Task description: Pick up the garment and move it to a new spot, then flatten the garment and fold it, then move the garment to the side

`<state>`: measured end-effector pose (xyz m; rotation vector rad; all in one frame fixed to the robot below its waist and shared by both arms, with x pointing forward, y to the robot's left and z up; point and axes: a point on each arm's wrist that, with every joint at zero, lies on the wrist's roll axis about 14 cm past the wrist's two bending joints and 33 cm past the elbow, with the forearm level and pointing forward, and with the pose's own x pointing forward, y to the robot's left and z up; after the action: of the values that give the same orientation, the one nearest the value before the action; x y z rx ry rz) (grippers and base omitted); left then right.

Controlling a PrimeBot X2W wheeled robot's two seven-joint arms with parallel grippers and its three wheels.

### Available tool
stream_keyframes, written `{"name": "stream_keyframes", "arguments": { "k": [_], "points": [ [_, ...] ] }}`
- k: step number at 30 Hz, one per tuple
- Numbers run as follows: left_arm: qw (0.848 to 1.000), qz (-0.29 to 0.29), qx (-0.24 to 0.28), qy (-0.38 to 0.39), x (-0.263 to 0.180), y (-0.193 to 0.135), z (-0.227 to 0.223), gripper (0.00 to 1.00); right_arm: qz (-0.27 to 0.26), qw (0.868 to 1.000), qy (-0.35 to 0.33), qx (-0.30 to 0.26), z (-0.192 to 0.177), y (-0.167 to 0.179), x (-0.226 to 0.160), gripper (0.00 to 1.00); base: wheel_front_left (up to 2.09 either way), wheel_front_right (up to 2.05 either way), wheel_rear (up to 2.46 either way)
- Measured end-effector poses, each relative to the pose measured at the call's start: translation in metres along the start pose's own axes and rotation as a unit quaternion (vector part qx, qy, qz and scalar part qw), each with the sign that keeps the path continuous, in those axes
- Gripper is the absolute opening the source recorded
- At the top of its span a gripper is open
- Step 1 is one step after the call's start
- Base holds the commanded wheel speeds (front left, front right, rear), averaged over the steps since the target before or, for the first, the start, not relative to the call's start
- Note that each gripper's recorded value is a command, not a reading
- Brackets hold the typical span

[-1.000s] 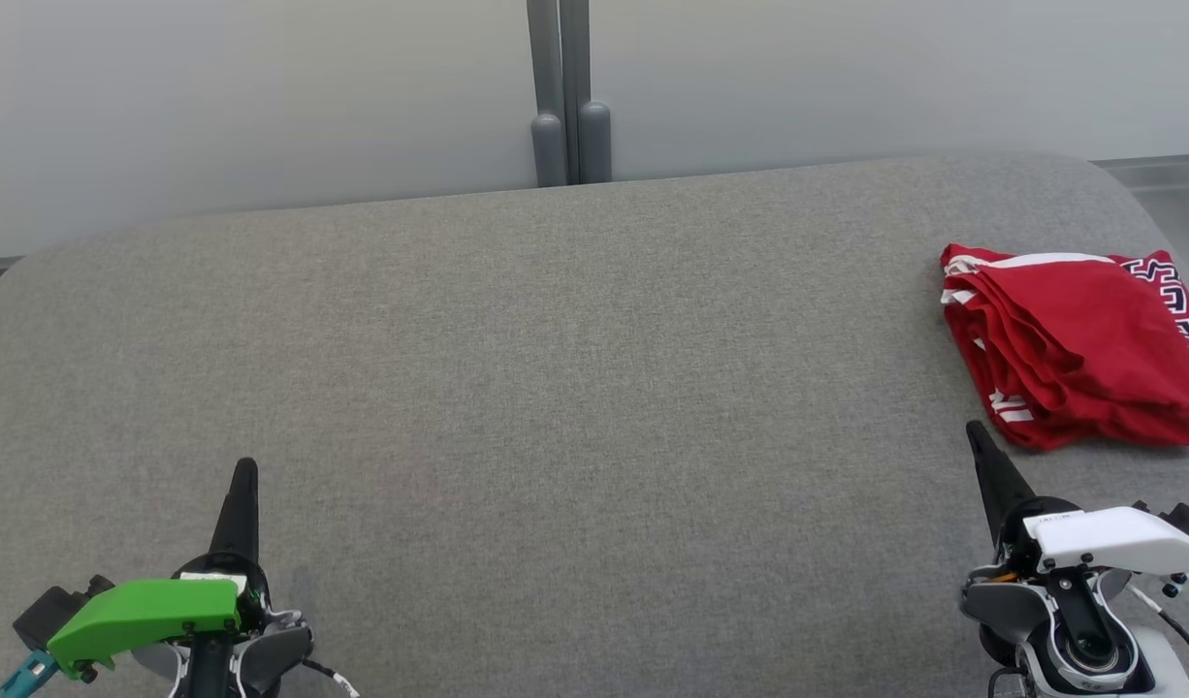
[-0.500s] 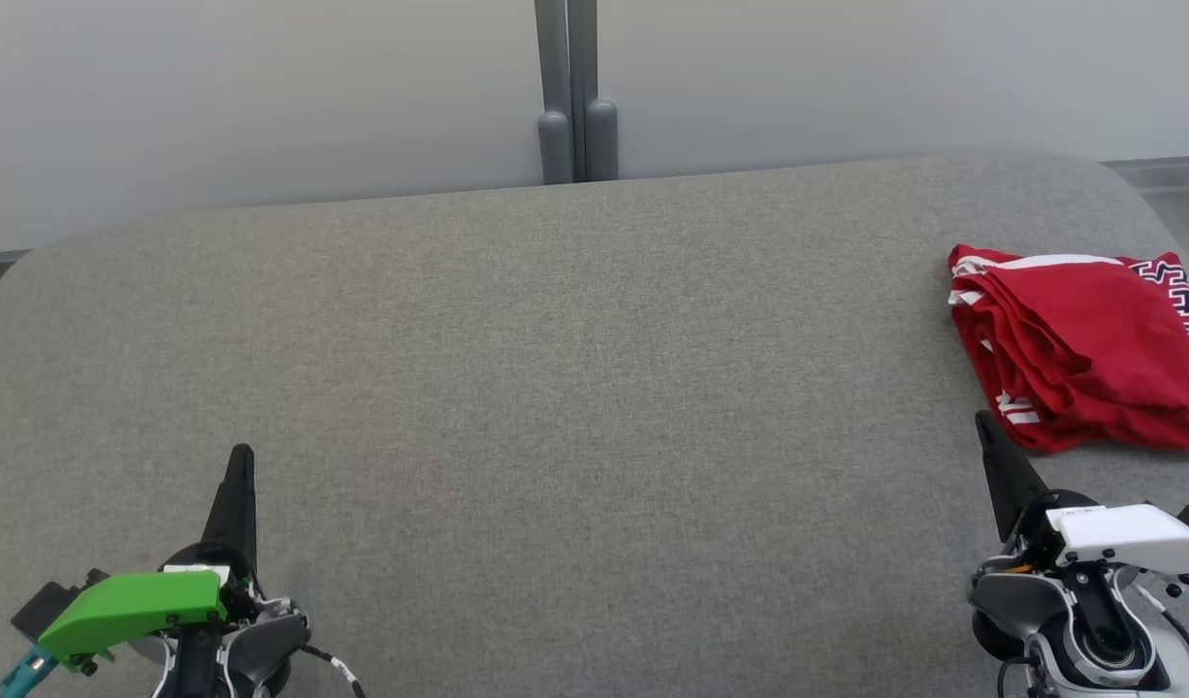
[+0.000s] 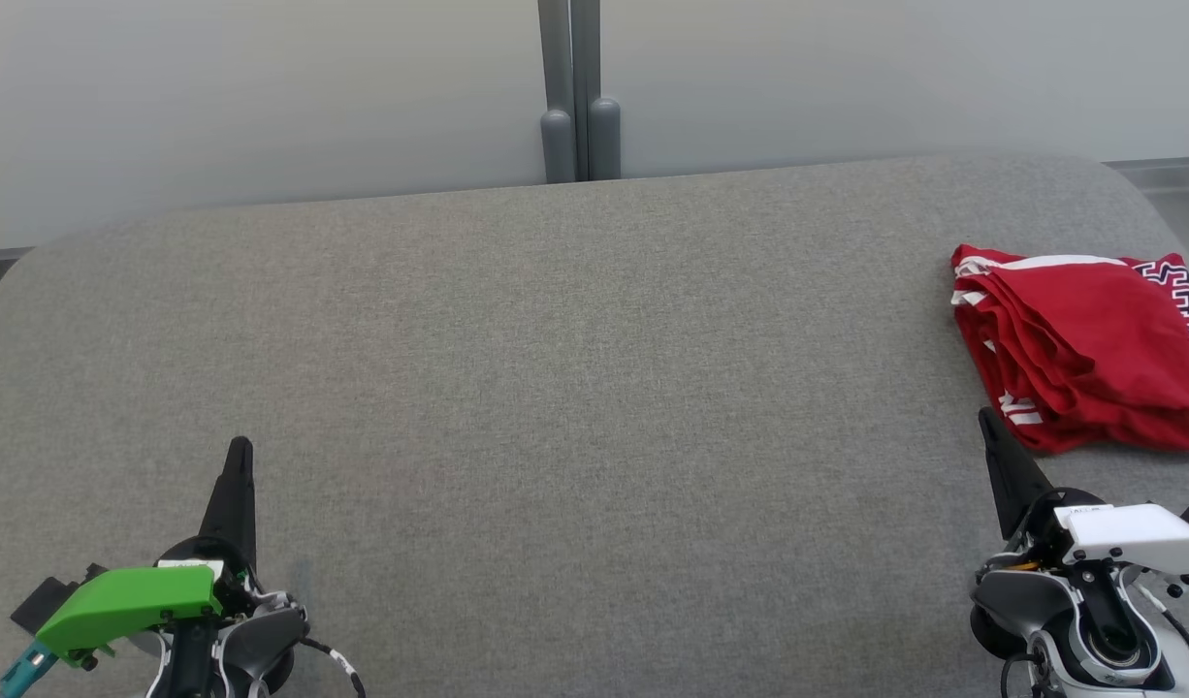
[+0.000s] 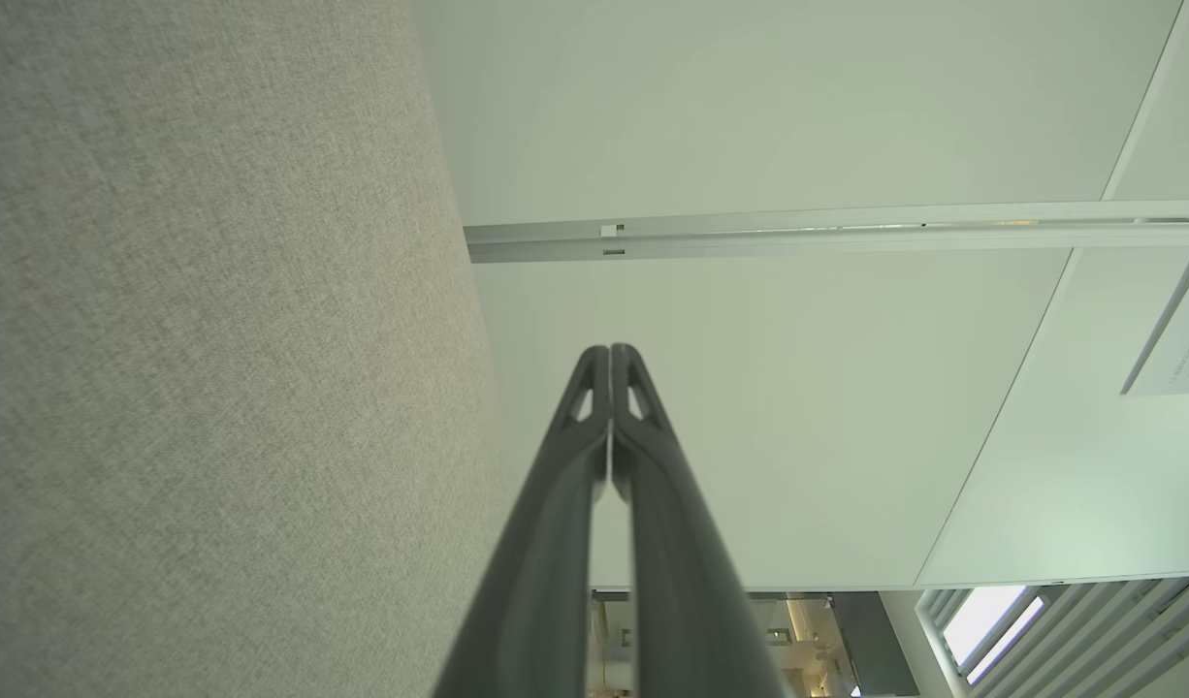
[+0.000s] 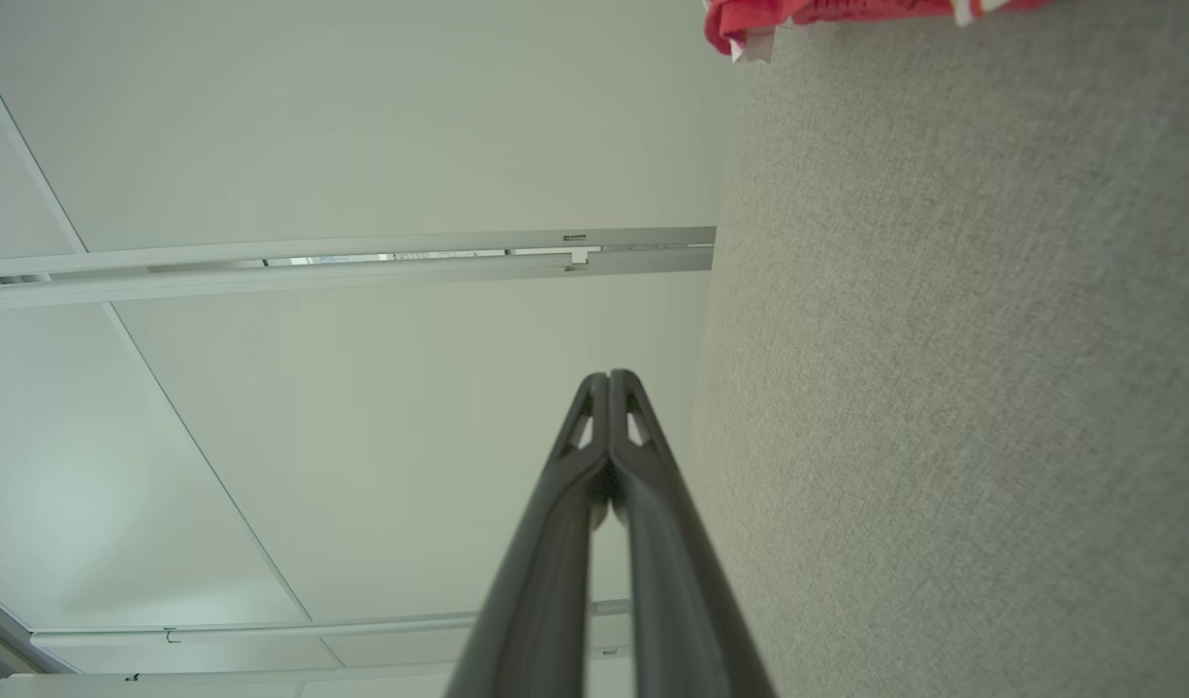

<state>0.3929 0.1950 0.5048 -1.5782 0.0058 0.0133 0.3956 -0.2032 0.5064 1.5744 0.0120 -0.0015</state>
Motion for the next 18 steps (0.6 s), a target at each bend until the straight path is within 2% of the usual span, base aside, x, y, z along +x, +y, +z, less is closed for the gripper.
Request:
{"name": "stream_keyframes", "arguments": {
  "k": [18],
  "points": [
    [1.000, 0.000, 0.000, 0.000, 0.0000, -0.0001, 0.0000, 0.00, 0.000, 1.000, 0.000, 0.000, 0.0000, 0.0001, 0.0000, 0.00, 0.00, 0.00, 0.00]
  ]
}}
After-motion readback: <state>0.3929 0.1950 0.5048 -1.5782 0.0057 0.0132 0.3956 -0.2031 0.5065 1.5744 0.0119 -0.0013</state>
